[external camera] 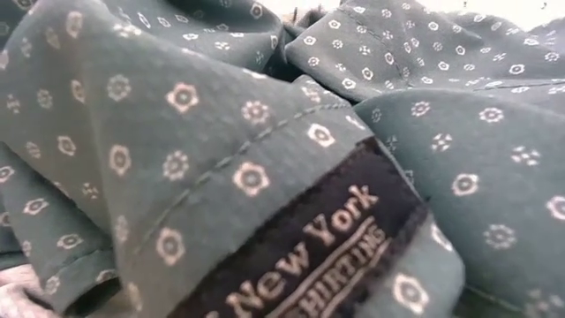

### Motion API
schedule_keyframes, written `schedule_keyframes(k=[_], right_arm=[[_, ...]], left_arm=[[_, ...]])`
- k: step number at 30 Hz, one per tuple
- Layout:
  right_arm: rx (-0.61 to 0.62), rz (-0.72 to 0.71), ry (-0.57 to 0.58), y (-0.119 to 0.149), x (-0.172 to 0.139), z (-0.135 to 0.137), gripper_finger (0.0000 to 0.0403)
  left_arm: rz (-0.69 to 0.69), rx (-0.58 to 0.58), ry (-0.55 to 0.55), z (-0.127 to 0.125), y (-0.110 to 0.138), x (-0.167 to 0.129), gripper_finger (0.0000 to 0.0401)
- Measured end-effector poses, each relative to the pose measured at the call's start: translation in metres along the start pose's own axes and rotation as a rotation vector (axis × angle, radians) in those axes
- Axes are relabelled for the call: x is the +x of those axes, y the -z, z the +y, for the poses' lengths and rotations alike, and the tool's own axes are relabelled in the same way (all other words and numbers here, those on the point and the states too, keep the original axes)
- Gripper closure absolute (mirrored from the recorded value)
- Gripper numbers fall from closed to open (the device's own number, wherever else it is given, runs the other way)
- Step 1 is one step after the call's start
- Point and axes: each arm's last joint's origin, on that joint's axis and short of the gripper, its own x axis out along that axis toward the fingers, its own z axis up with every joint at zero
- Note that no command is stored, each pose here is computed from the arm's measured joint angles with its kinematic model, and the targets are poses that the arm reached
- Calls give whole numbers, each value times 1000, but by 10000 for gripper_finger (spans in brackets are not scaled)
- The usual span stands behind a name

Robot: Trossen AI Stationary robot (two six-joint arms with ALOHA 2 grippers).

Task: Sort clothes
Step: Put the light blue shirt into the white laundry organizer

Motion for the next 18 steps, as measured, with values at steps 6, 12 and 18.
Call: schedule_keyframes(k=[6, 12, 18], right_arm=[[26, -67, 6, -8, -17, -10, 402], [42, -156, 59, -16, -42, -20, 403], [76, -275, 66, -27, -71, -35, 403]], left_arm=[[0, 0, 0, 0, 0, 0, 264], [0, 0, 0, 0, 0, 0, 264], [0, 0, 0, 0, 0, 0, 264]])
